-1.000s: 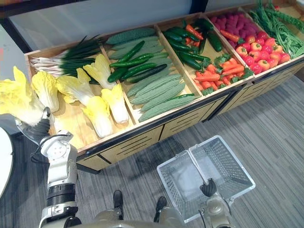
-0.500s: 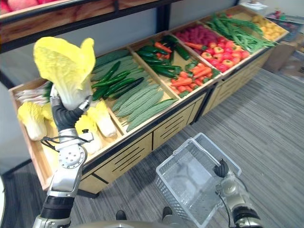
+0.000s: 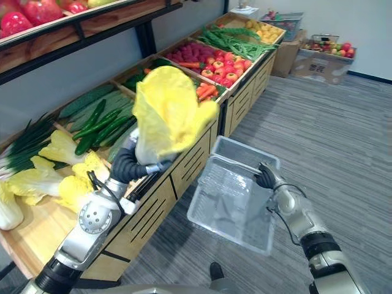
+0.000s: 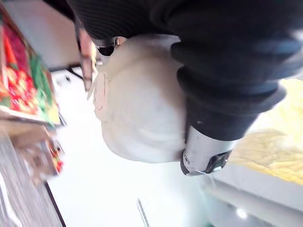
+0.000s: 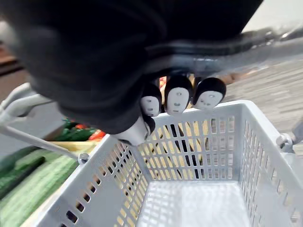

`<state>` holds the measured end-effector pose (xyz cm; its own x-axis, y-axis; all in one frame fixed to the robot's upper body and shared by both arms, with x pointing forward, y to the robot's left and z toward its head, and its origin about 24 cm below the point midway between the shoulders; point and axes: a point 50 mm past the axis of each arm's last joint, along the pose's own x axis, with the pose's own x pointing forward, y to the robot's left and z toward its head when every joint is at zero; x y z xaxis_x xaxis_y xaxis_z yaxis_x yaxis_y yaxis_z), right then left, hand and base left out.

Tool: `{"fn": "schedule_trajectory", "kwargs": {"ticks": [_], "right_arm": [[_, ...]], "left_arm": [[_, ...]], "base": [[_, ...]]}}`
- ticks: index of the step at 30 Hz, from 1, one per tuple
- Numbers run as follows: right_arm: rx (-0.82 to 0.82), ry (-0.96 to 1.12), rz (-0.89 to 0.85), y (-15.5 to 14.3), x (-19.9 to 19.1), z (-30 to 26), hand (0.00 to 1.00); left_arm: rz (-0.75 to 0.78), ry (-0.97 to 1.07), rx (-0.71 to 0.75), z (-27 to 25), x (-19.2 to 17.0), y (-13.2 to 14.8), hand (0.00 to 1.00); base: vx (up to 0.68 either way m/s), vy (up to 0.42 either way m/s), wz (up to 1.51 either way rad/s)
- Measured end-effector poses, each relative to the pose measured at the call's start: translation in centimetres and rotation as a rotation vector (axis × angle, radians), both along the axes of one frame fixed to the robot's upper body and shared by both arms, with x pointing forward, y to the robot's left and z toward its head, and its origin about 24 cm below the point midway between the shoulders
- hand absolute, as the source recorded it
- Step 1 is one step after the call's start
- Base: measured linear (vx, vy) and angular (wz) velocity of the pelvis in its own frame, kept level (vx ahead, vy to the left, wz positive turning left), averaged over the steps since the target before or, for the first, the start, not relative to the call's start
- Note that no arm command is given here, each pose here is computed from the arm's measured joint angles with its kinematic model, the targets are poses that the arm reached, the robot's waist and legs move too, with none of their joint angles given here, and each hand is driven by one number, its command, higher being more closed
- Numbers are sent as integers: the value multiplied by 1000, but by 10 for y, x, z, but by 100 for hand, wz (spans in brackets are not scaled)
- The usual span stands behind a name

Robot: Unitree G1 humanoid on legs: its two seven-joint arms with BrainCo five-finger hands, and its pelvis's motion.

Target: Pick vegetable in the basket

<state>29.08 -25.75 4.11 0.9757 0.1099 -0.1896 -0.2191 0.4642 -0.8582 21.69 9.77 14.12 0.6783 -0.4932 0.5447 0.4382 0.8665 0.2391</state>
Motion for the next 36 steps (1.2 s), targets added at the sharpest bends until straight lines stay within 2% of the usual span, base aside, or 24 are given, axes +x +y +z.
{"fn": "schedule_trajectory", "kwargs": {"ticks": [4,14,24,36], "right_arm": [[1,-19,83,14,3,7,100],[-42,50,205,33,7,3,100],[-66,68,277,41,9,10,100],[-59,61,443,74,9,19,100]], "left_arm": [[-182,-20,11,6,-7,-17,100],[-392,60,141,-13,-23,-31,100],[-443,169,282,-47,-26,-35,100],[-363,243,615,-104,-18,-19,100]], "base": [[17,-28,-18],[22,-12,-22],[-37,-34,-10],[-14,-17,-2]]}}
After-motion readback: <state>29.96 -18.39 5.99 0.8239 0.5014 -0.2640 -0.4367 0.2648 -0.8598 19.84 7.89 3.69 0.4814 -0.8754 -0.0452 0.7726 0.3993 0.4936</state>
